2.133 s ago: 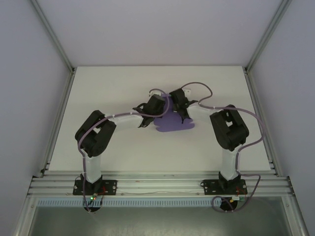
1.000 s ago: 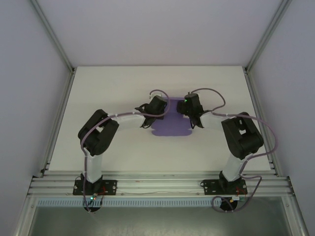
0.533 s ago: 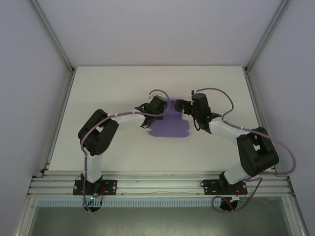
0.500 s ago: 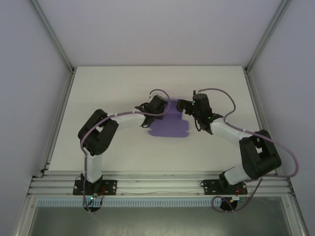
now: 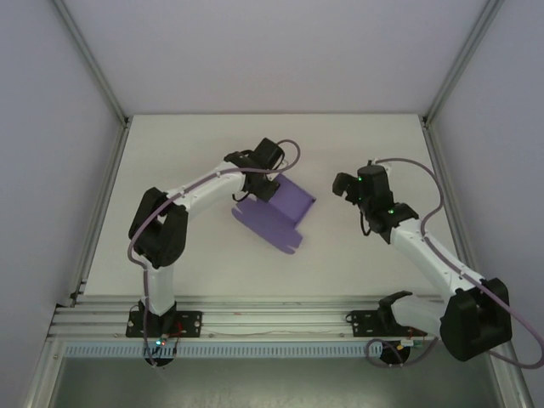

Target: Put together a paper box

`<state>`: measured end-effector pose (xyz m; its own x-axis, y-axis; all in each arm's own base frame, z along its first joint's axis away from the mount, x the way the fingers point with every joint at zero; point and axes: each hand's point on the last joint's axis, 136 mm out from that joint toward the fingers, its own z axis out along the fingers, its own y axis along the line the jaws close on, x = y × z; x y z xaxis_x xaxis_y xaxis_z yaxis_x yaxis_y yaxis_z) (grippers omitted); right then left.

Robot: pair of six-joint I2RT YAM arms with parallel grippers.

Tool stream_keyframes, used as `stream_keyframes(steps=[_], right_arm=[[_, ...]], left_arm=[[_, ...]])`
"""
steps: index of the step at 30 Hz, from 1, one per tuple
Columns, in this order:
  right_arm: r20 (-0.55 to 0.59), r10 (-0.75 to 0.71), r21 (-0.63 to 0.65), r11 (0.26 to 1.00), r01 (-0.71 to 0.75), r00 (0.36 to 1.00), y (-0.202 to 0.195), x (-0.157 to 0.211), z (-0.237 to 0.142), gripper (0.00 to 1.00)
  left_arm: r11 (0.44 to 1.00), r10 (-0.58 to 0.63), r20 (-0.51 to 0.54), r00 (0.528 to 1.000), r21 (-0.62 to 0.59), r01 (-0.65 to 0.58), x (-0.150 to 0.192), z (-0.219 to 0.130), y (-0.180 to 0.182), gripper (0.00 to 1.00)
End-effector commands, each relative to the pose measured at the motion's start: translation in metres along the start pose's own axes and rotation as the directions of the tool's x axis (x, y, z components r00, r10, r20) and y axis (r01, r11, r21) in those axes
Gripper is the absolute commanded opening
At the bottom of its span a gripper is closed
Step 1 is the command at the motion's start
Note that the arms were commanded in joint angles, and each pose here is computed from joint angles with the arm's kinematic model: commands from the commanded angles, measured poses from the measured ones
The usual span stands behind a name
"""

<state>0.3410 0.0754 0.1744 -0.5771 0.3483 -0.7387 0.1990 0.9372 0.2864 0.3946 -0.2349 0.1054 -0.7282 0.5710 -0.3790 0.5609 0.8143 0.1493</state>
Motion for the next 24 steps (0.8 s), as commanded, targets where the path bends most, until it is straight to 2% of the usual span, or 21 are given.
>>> stream_keyframes(steps=[1, 7, 9, 12, 16, 20, 24], right_arm=[[-0.085, -0.032, 0.037, 0.999, 0.035, 0.996, -0.014, 0.022, -0.004, 1.00], [-0.114, -0.058, 0.041, 0.997, 0.063, 0.992, -0.017, 0.030, 0.000, 1.00], [-0.119, -0.056, 0.047, 0.997, 0.062, 0.991, -0.019, 0.032, 0.001, 1.00], [-0.127, -0.052, 0.048, 0.997, 0.059, 0.991, -0.019, 0.034, 0.003, 1.00], [-0.126, -0.046, 0.059, 0.997, 0.054, 0.991, -0.020, 0.034, 0.004, 1.00], [-0.138, -0.044, 0.089, 0.994, 0.056, 0.989, -0.024, 0.036, 0.007, 1.00], [-0.127, -0.042, 0.105, 0.993, 0.055, 0.991, -0.027, 0.034, 0.006, 1.00]], left_arm=[[0.970, 0.240, -0.274, 0.931, 0.019, -0.244, 0.060, -0.012, -0.007, 0.00], [0.945, 0.302, -0.361, 0.882, -0.006, -0.326, 0.063, -0.014, -0.005, 0.00], [0.937, 0.296, -0.398, 0.868, -0.055, -0.345, 0.063, -0.007, 0.002, 0.00], [0.930, 0.272, -0.471, 0.839, -0.096, -0.356, 0.066, 0.014, 0.006, 0.00], [0.916, 0.292, -0.534, 0.793, -0.083, -0.393, 0.073, 0.056, -0.007, 0.00], [0.890, 0.270, -0.585, 0.765, -0.152, -0.431, 0.072, 0.087, -0.004, 0.00], [0.843, 0.229, -0.595, 0.771, -0.275, -0.462, 0.068, 0.109, 0.004, 0.00]])
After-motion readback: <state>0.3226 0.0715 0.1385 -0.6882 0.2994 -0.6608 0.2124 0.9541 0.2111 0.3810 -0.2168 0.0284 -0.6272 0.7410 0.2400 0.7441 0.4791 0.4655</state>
